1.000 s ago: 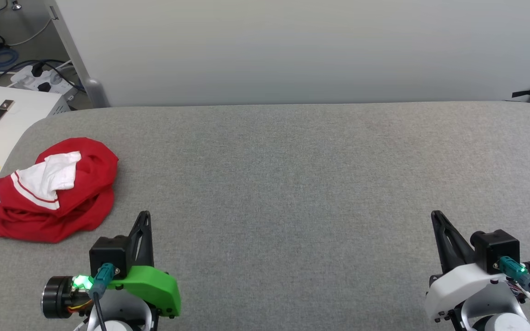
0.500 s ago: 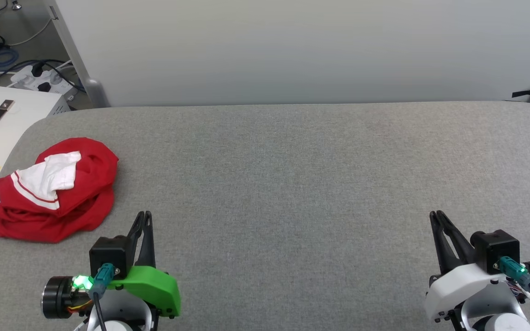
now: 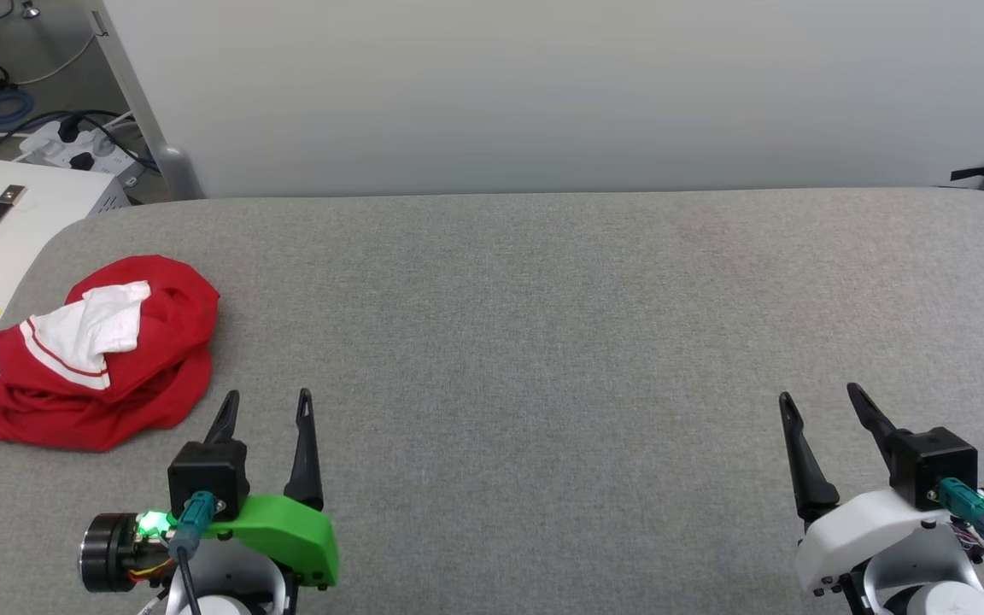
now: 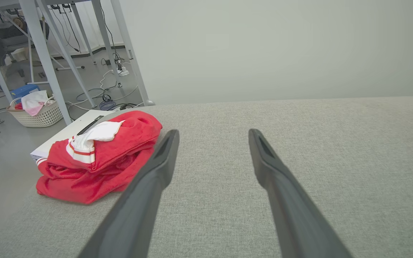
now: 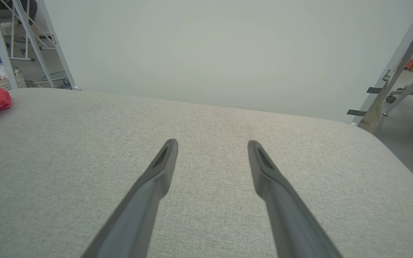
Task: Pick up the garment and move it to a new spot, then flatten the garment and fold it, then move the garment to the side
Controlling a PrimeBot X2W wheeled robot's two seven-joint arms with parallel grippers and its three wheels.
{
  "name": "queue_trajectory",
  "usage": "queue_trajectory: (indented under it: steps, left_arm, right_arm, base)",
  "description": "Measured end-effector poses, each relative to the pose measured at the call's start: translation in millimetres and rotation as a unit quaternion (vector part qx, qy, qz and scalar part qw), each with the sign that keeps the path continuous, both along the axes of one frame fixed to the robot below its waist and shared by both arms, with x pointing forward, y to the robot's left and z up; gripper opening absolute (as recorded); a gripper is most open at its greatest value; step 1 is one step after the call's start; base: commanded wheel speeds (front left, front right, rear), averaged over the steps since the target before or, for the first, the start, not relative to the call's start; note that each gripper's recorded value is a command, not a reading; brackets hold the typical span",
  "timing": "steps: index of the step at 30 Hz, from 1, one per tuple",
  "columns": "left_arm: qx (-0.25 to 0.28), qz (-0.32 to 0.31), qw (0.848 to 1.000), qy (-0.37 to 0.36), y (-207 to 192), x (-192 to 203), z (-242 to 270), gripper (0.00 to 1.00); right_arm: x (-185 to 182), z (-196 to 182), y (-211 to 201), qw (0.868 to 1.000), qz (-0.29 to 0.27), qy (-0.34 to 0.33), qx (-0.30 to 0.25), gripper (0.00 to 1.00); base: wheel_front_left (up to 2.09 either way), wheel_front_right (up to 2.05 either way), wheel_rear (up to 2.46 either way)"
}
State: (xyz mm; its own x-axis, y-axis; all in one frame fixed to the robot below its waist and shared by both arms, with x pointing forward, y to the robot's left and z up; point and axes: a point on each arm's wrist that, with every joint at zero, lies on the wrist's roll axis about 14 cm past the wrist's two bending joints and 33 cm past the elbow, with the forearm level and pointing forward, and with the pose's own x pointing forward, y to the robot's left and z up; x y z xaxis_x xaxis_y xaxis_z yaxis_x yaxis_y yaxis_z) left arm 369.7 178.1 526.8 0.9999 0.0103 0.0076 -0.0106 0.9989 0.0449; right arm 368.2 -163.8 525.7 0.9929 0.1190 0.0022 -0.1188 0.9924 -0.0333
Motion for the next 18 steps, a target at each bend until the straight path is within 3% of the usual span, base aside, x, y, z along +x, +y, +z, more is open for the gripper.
queue_trajectory:
  steps: [18]
  left_arm:
    - [-0.003,0.003,1.000,-0.023,-1.4,-1.0,8.5,1.00]
  right_arm:
    - [-0.1,10.2,-6.3,0.999,-0.009,-0.026,0.019,1.00]
  base:
    - [0.00,0.00,0.00]
